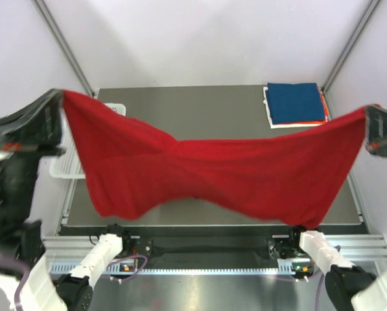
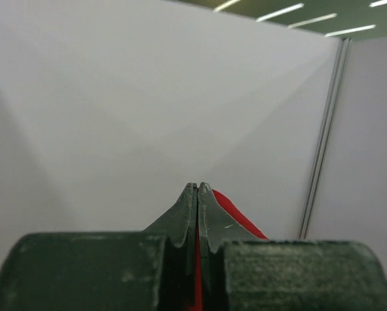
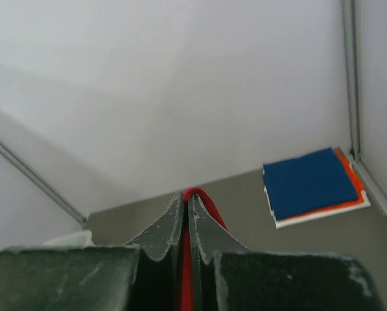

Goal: Fold and stack the t-shirts
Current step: Flatten the tshirt out

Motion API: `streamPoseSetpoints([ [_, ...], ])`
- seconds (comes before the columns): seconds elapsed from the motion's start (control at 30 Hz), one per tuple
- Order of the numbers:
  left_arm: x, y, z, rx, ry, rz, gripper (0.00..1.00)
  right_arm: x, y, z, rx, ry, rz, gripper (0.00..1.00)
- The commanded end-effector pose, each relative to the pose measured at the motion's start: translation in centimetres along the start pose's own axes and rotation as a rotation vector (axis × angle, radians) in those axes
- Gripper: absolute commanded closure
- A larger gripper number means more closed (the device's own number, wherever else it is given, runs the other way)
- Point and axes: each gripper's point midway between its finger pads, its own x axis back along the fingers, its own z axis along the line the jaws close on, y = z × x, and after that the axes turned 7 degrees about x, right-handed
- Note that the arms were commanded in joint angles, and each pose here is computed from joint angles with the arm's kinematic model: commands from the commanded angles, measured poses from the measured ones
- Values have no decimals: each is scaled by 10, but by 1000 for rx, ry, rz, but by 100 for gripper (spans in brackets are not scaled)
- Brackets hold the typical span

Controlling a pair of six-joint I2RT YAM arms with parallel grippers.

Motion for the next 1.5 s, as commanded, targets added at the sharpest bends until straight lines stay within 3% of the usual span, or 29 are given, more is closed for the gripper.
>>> streamPoseSetpoints([
  [0.0,-45,-81,50,12,125,181,100,-72,-73,-1,-24,19,316,100],
  [0.07,-53,-78,55,8,147,171,100,-80,-65,19,-52,115,301,100],
  [0.2,-71,-73,65,-12,182,147,100,-89,-22,13,-75,64,85,100],
  [0.23,-73,-79,71,-23,201,162,100,-90,-35,13,-80,63,149,100],
  [0.27,-74,-76,71,-35,206,164,100,-74,-7,16,-63,57,94,100],
  [0.3,-76,-79,71,-46,196,178,100,-84,-16,8,-57,14,137,100],
  [0.33,-77,-72,68,-45,182,151,100,-86,-5,8,-50,14,78,100],
  [0.37,-71,-70,65,-36,175,135,100,-91,-18,3,-30,3,104,100],
  [0.6,-54,-44,52,-63,140,44,100,-64,-8,3,-6,18,25,100],
  [0.87,-18,7,18,-57,73,-43,100,-23,-9,-9,-36,-63,67,100],
  [0.93,-9,17,12,-50,62,-64,100,-17,-10,4,-16,32,20,100],
  [1.03,-14,-6,22,-55,86,10,100,-17,-29,1,0,9,194,100],
  [1.23,-13,-32,38,-44,143,61,100,-4,-15,-6,16,-12,80,100],
  [1.47,-9,-26,35,-64,134,61,100,-10,-31,-14,8,-56,139,100],
])
